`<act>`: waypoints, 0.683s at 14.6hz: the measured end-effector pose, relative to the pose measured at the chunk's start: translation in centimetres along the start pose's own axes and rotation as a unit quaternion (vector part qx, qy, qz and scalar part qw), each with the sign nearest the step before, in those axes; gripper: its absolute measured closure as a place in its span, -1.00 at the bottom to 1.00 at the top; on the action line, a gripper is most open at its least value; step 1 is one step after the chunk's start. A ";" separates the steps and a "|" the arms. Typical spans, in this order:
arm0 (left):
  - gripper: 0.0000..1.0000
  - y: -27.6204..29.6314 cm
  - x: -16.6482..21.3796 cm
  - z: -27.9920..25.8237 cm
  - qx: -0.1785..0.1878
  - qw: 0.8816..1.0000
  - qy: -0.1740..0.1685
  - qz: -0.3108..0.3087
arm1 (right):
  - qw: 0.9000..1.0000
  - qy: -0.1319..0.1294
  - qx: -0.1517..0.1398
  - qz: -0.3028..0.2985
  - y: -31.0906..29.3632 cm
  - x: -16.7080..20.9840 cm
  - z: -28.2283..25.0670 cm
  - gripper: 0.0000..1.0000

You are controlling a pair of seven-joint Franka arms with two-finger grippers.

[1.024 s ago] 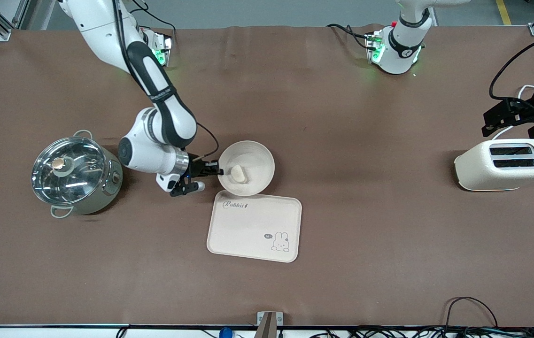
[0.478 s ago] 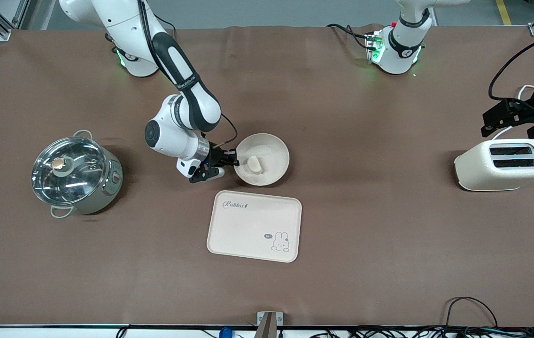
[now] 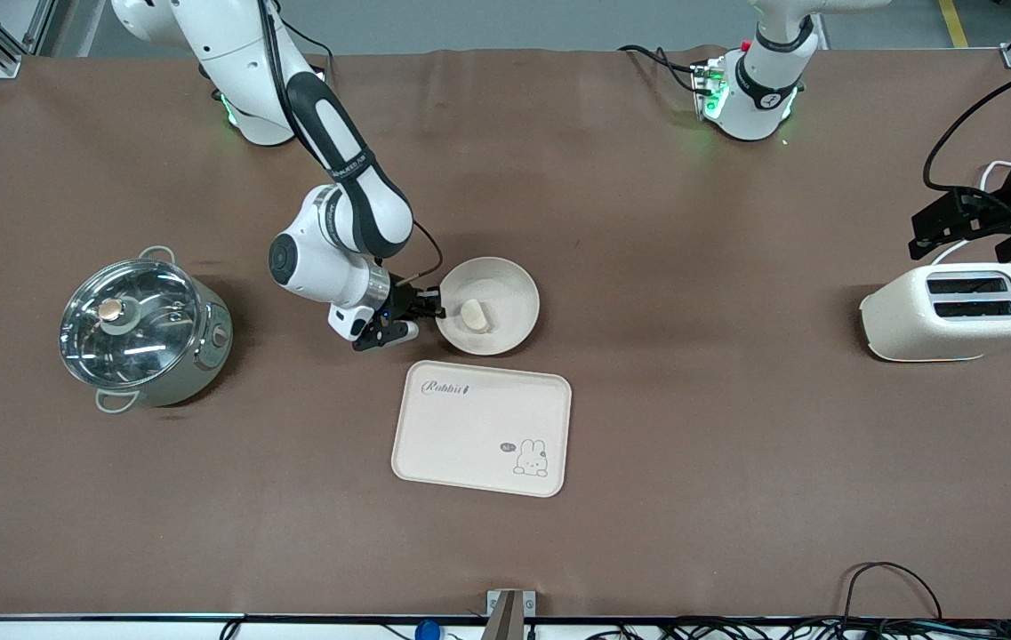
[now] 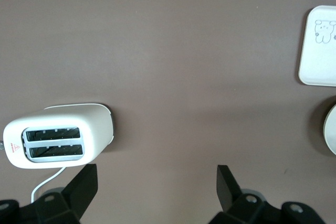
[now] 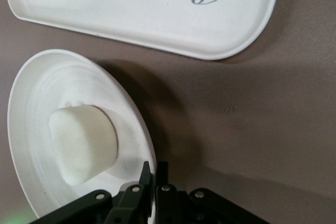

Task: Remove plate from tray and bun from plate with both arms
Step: 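Open the right gripper off the plate while the left gripper approaches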

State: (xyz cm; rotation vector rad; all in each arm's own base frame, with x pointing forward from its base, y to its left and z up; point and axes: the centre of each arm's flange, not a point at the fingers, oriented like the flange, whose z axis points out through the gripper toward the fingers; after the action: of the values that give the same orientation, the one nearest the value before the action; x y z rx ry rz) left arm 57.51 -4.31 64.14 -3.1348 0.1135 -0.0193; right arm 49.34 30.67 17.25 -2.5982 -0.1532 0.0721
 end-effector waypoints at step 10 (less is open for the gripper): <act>-1.00 8.7 -0.7 1.9 -0.019 0.996 -0.029 -0.084 | 1.000 0.000 -0.001 0.004 0.3 -0.1 0.4 0.91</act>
State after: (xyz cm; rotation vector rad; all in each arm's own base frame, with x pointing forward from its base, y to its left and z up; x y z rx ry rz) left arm 56.26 -12.88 62.23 -3.1698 -0.1515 0.0737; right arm 49.28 30.56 16.75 -2.6014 -0.1432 0.0755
